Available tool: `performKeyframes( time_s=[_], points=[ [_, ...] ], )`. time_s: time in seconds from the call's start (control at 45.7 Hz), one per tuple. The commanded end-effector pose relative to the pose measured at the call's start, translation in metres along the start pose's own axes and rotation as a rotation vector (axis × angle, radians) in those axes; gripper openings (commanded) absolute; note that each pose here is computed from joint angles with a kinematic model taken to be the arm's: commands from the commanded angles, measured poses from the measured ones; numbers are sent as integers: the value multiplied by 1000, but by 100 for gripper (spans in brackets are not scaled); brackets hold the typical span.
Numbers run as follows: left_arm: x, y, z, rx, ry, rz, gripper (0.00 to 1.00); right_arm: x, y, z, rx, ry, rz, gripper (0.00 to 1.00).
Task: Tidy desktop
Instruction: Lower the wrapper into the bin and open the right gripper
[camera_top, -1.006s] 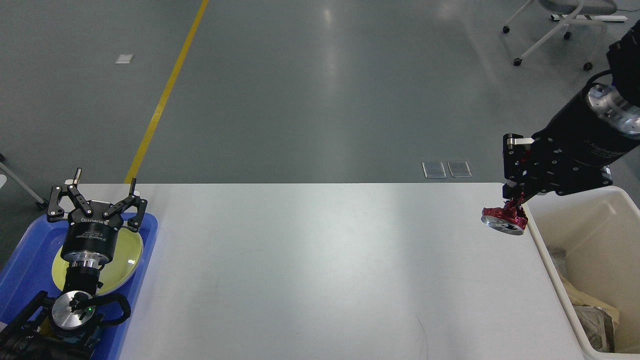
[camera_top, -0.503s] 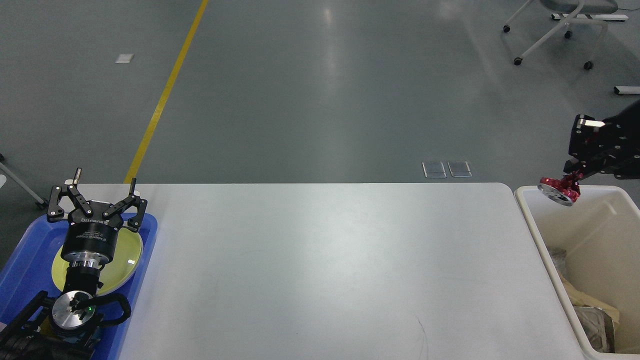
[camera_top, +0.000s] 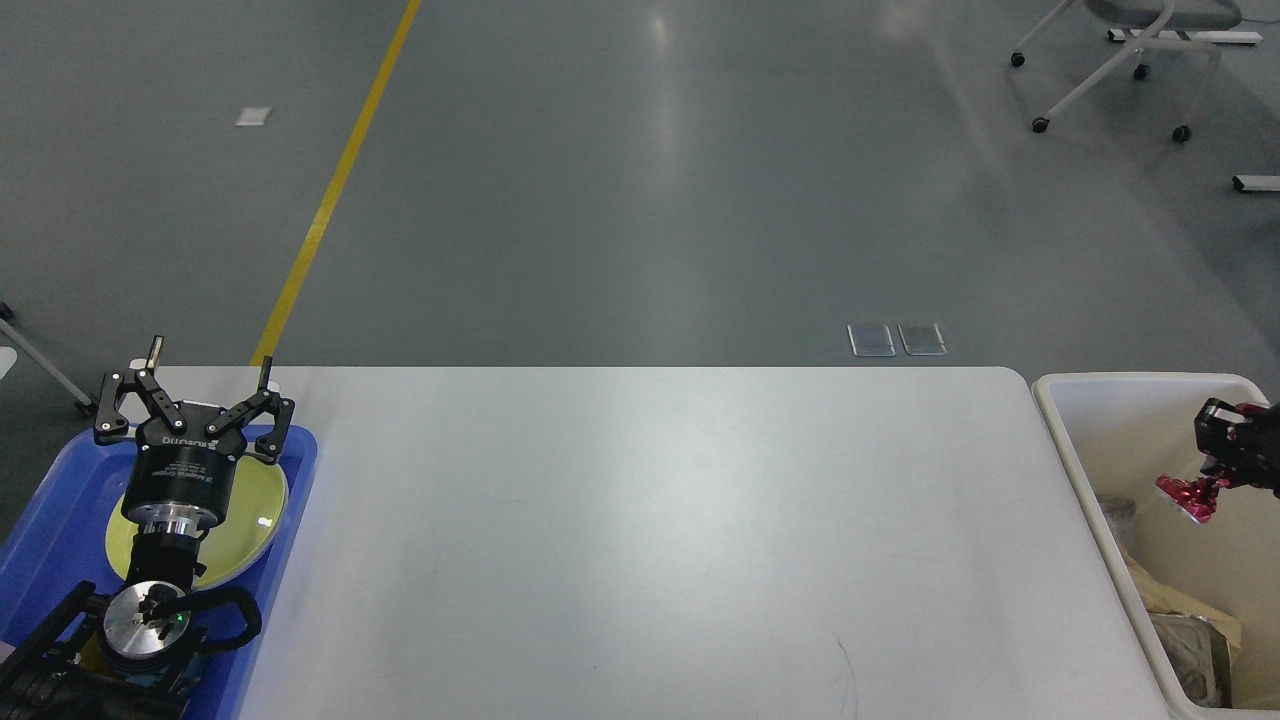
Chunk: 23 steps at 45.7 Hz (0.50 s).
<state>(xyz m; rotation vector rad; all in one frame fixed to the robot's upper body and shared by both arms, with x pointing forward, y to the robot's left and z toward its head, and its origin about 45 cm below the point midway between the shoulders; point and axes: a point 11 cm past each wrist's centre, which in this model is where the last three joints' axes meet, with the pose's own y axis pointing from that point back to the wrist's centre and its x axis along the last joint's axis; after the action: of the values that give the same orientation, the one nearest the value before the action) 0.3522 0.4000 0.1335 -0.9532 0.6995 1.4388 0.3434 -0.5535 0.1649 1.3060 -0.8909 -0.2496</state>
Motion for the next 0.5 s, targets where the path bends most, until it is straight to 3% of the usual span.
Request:
performKeyframes(
  time_s=[0.0, 0.219, 0.481],
  points=[
    [0, 0, 0, -1, 1, 0, 96, -25, -40, 18, -32, -15, 94, 0],
    [0, 0, 0, 0, 0, 0, 96, -73, -79, 40, -99, 38, 350, 0],
    [0, 0, 0, -1, 1, 0, 96, -112, -94, 62, -167, 68, 391, 0]
  ],
)
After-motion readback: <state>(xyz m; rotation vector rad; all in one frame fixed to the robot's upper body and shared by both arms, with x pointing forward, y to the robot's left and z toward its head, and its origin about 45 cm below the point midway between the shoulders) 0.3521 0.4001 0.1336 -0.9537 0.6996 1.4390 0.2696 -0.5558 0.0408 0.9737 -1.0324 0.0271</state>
